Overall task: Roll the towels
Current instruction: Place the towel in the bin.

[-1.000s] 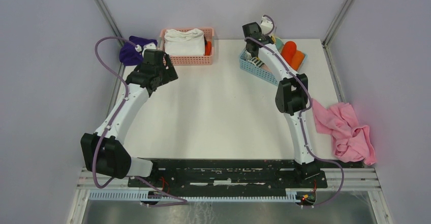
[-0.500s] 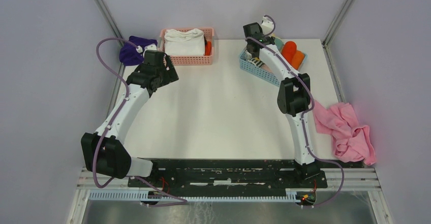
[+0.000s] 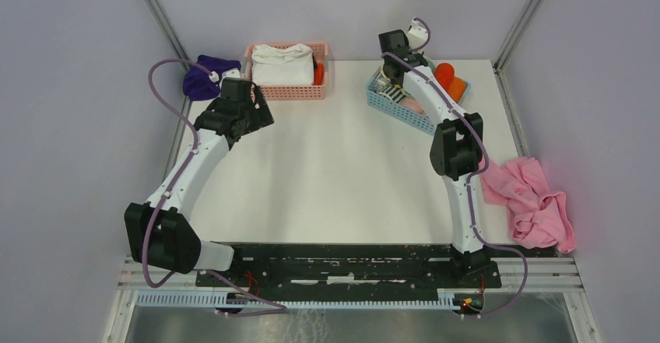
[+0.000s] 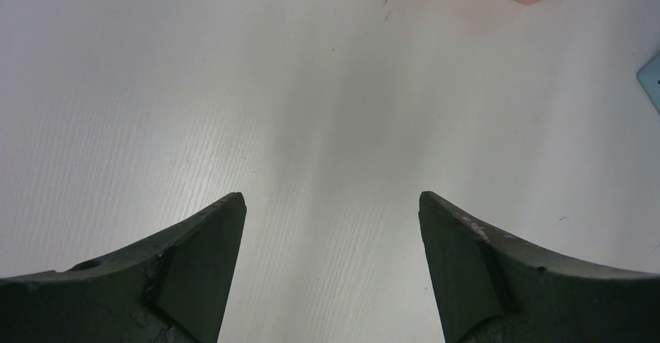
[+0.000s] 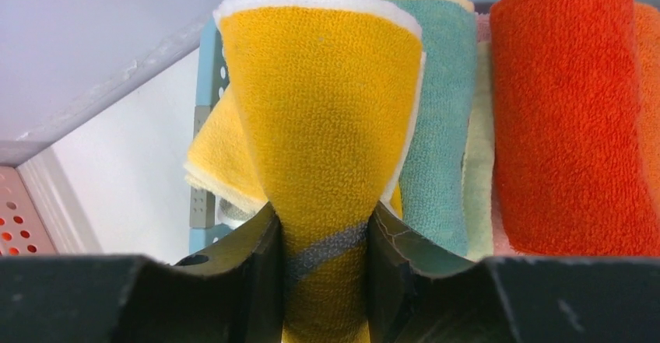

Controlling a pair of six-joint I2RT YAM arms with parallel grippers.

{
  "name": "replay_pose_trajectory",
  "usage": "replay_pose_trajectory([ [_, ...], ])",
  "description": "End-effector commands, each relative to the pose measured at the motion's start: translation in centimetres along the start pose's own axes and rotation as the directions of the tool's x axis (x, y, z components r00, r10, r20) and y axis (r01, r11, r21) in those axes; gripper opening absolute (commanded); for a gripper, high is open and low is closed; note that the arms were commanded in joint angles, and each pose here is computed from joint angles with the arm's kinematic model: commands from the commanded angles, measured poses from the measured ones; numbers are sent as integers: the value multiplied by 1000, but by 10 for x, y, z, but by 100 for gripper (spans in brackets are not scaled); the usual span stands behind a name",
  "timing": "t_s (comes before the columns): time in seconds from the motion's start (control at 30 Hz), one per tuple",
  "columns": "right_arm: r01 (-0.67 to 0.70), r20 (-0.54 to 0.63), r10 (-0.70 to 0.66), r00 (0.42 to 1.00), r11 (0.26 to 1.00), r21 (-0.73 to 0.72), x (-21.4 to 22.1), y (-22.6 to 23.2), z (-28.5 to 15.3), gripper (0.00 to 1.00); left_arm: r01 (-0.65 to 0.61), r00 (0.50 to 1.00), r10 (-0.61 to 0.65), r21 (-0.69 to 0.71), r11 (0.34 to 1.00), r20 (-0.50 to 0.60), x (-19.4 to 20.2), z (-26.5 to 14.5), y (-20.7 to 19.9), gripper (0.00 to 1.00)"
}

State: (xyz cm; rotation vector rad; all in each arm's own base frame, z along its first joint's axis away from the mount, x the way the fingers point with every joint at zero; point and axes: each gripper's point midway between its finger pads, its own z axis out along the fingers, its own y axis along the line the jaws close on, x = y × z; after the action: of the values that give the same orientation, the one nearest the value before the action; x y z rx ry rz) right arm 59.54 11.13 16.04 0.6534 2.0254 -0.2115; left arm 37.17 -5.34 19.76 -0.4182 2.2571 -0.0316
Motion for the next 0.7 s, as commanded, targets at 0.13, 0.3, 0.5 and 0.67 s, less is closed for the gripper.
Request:
replay_pose_trajectory([
  [0.13, -91, 41, 90, 995, 996, 10, -16, -2, 35, 35, -19, 999, 17, 28, 999, 43, -11, -3, -4, 89],
  [0.3, -72, -19, 72, 997, 997, 21, 10, -6, 55, 35, -17, 999, 16, 32, 999, 37, -9, -2, -5, 89],
  [0.5, -93, 1, 93, 996, 996, -20, -9, -6, 38, 48, -15, 999, 14, 38, 999, 40, -10, -3, -6, 89],
  [0.67, -112, 42, 114, 993, 993, -46, -35, -8, 18, 58, -13, 999, 11, 43, 999, 44, -11, -4, -6, 89],
])
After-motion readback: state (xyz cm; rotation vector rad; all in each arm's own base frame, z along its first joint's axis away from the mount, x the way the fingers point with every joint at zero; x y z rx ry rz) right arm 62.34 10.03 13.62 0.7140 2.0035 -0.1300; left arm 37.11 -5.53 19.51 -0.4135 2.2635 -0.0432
